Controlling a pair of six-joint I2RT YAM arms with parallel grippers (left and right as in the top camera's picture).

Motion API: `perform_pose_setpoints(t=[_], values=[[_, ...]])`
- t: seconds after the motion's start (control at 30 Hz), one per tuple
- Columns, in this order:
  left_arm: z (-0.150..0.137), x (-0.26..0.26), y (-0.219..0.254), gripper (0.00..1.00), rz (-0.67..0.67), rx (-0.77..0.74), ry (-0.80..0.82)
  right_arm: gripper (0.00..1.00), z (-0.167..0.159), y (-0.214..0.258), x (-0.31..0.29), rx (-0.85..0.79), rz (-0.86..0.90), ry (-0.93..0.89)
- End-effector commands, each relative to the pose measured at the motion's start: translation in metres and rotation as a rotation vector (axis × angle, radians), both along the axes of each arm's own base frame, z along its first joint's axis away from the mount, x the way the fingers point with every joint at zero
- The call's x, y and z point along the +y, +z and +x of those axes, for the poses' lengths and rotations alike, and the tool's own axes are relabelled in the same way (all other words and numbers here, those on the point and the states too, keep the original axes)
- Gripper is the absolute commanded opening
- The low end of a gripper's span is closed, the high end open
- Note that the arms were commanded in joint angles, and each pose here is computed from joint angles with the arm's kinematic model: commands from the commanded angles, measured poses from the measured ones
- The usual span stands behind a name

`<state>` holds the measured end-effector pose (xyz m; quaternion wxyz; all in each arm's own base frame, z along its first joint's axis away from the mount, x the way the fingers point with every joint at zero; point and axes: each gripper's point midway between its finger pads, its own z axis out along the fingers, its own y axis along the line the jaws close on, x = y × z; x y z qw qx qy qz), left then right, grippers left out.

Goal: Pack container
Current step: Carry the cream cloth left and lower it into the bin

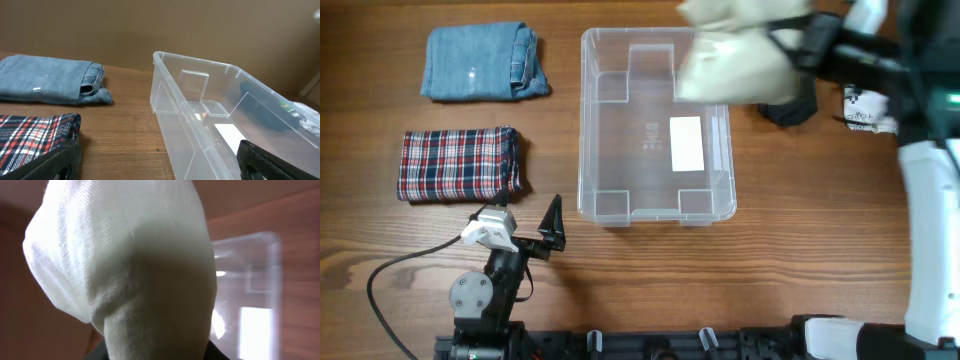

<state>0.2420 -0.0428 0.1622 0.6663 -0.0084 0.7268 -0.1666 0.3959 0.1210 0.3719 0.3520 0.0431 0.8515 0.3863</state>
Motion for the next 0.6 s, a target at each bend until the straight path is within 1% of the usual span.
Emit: perform_pose_setpoints(t=[0.0, 0.1, 0.33, 0.57], values=[[0.000, 0.003, -0.002, 1.00, 0.016, -0.001, 0.012, 0.25, 0.024, -0.022, 0.034, 0.083, 0.000, -0.102], [0.000, 0.003, -0.002, 1.00, 0.016, 0.000, 0.012, 0.25, 0.036, -0.051, 0.056, 0.138, -0.031, -0.096], [0.000, 0.003, -0.002, 1.00, 0.016, 0.000, 0.012, 0.25, 0.059, -0.121, 0.086, 0.269, -0.070, -0.041], [0.000, 0.003, -0.002, 1.00, 0.016, 0.000, 0.012, 0.25, 0.068, -0.176, 0.114, 0.370, -0.082, -0.006]])
